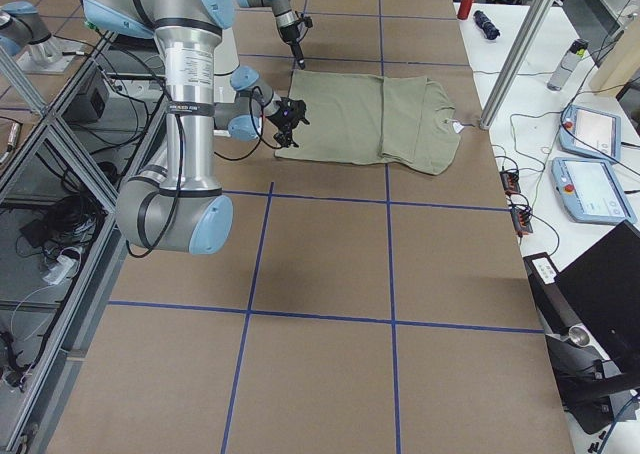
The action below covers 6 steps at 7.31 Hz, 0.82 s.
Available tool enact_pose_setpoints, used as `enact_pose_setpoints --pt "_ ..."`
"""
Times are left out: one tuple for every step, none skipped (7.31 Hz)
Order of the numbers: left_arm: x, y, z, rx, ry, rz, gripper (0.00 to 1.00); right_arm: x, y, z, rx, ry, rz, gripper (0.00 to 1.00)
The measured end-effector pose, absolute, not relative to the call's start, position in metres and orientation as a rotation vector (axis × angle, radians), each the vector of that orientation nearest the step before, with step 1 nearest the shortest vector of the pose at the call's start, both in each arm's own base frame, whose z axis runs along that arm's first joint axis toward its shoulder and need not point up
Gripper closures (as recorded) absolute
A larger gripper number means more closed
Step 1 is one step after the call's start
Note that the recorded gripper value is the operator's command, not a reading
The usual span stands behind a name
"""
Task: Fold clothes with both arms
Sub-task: 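Lower both grippers onto the hem corners and grasp the hem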
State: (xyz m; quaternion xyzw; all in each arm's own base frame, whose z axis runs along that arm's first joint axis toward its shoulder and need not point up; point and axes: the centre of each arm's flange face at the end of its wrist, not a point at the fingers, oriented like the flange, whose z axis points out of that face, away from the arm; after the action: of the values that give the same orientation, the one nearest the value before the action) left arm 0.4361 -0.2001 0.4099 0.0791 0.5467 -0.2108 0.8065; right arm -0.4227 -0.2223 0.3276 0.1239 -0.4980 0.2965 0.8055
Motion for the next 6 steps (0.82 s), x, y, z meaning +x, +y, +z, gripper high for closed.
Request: enact_pose_setpoints --pt "0.443 -0.2 0.409 0.168 1.172 -0.45 0.21 -0.423 -0.222 0.328 0.268 -1.066 0.635 0.05" --pt "0.447 -0.2 0.408 0.167 1.175 -0.449 0.21 -0.424 -0.222 0.328 0.269 -1.066 0.635 0.05" --pt "0.449 -0.199 0.408 0.166 1.175 -0.446 0.21 -0.424 -0.222 0.327 0.269 -1.067 0.636 0.05" --pt "0.451 -0.197 0.408 0.164 1.174 -0.44 0.21 -0.424 -0.222 0.327 0.27 -1.067 0.636 0.04" --pt "0.452 -0.194 0.41 0.161 1.171 -0.433 0.21 -0.424 -0.222 0.327 0.269 -1.068 0.635 0.05" --pt "0.453 -0.192 0.412 0.163 1.166 -0.422 0.21 -0.424 -0.222 0.327 0.269 -1.068 0.635 0.04"
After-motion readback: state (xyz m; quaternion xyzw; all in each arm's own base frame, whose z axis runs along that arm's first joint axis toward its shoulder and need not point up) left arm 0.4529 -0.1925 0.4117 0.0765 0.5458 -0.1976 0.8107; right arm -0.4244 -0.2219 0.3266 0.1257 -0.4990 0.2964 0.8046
